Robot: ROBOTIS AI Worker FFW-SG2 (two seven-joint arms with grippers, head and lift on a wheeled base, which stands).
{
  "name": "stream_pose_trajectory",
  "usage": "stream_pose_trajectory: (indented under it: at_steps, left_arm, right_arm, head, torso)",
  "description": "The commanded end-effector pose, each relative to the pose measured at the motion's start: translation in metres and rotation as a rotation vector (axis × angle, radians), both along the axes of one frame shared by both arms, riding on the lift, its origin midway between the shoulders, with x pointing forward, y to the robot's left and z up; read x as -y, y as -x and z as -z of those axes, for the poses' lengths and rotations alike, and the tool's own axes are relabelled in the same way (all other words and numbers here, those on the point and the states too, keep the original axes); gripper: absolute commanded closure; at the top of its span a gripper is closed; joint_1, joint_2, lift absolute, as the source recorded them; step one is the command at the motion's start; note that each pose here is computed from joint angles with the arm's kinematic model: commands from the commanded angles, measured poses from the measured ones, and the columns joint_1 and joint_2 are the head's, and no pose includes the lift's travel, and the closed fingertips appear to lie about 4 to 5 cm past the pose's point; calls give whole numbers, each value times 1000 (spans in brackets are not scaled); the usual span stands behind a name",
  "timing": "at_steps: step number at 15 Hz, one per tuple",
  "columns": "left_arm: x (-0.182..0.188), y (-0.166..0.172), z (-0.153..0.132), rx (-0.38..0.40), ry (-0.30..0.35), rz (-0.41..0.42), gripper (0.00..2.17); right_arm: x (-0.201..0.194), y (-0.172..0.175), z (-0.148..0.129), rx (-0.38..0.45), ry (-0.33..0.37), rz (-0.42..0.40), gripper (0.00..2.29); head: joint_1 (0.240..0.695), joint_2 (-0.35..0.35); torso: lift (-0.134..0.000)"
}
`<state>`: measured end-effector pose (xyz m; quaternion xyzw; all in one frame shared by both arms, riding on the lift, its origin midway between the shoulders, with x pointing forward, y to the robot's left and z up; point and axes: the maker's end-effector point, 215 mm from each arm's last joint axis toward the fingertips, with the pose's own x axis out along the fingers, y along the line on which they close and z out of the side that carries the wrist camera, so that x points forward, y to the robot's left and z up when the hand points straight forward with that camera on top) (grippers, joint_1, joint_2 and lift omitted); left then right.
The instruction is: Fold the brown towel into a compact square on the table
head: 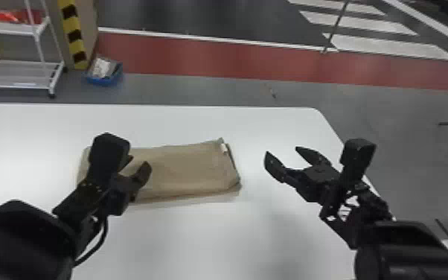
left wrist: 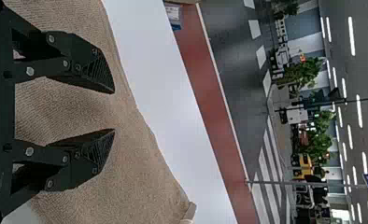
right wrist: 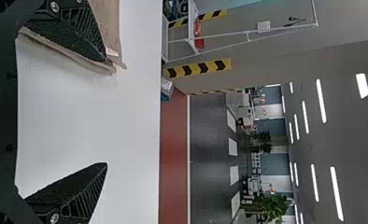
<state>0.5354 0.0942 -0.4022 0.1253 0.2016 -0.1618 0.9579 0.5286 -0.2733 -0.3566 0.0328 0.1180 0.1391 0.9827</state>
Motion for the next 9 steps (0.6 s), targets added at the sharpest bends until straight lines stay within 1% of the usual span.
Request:
stream_pose_trajectory:
  at_steps: [1, 2, 3, 6, 9]
  left_arm:
    - [-14, -10, 9, -25, -17, -11, 1912]
    - [-23, -12, 20, -44, -30, -26, 1912]
    - [-28, -16, 27, -55, -39, -34, 1912]
    - [-40, -25, 31, -61, -59, -47, 1912]
    - [-47, -31, 32, -64, -70, -52, 1912]
  right_arm:
    - [-22, -11, 2, -7, -27, -21, 83]
    - [-28, -16, 9, -31, -37, -28, 83]
    - [-36, -22, 15, -49, -46, -41, 83]
    - [-57, -33, 42, -168, -56, -77, 83]
    - [-71, -44, 42, -177, -43, -100, 93]
  head:
    - [695, -194]
    - [695, -181]
    - [695, -153]
    - [695, -116]
    - [695, -86]
  torso:
    - [-128]
    - [-128]
    - [-128]
    - [-128]
    - [-128]
